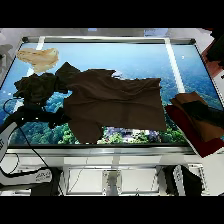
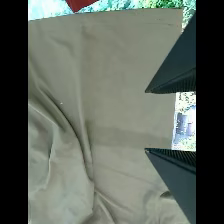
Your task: Fold the shirts.
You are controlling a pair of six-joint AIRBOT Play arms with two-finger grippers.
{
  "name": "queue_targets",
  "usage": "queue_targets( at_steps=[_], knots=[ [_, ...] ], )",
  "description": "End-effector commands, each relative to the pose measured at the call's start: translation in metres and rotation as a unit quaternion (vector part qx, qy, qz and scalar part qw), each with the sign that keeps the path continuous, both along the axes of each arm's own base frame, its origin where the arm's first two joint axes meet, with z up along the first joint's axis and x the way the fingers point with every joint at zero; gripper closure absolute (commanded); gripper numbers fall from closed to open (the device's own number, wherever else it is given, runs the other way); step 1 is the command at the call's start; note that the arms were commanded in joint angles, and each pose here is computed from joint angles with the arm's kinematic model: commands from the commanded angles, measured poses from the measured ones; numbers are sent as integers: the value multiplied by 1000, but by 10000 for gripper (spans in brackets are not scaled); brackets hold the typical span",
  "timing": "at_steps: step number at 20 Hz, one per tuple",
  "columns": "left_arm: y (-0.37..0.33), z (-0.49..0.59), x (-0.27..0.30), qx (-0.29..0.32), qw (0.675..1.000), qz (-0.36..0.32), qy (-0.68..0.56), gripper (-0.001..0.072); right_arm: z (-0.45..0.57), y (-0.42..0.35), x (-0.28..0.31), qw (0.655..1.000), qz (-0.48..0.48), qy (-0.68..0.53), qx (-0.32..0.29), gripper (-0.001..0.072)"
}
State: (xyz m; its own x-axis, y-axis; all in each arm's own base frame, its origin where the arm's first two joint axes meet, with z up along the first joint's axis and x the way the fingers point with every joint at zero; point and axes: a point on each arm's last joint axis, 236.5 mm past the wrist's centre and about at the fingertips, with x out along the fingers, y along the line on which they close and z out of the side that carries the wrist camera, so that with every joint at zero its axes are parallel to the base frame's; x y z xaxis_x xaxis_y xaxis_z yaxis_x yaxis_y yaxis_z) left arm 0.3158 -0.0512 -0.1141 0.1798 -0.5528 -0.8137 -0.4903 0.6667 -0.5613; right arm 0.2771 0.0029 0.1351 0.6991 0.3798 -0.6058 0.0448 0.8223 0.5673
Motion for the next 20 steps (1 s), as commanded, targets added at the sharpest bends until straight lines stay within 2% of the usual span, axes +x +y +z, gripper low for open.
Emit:
queue_targets(
  at_steps=[1, 4, 7, 11, 16, 20],
  knots=[
    [-13, 0, 2, -4, 1000, -20, -10, 694, -23, 12, -15, 997, -7, 60, 52, 326],
    [-15, 1, 0, -6, 1000, -24, -7, 694, -98, 38, -52, 968, -57, 184, 159, 326],
    [-20, 3, -6, -14, 999, -42, -5, 695, -176, 70, -87, 915, -133, 275, 263, 325],
    [-21, 4, -8, -18, 999, -47, -2, 695, -220, 52, -56, 852, -298, 208, 377, 326],
    [-19, 3, -5, -14, 999, -43, -7, 694, -226, 6, -39, 845, -379, 139, 351, 327],
    [-19, 3, -5, -13, 999, -43, -7, 694, -228, -8, -37, 845, -399, 123, 334, 343]
  ],
)
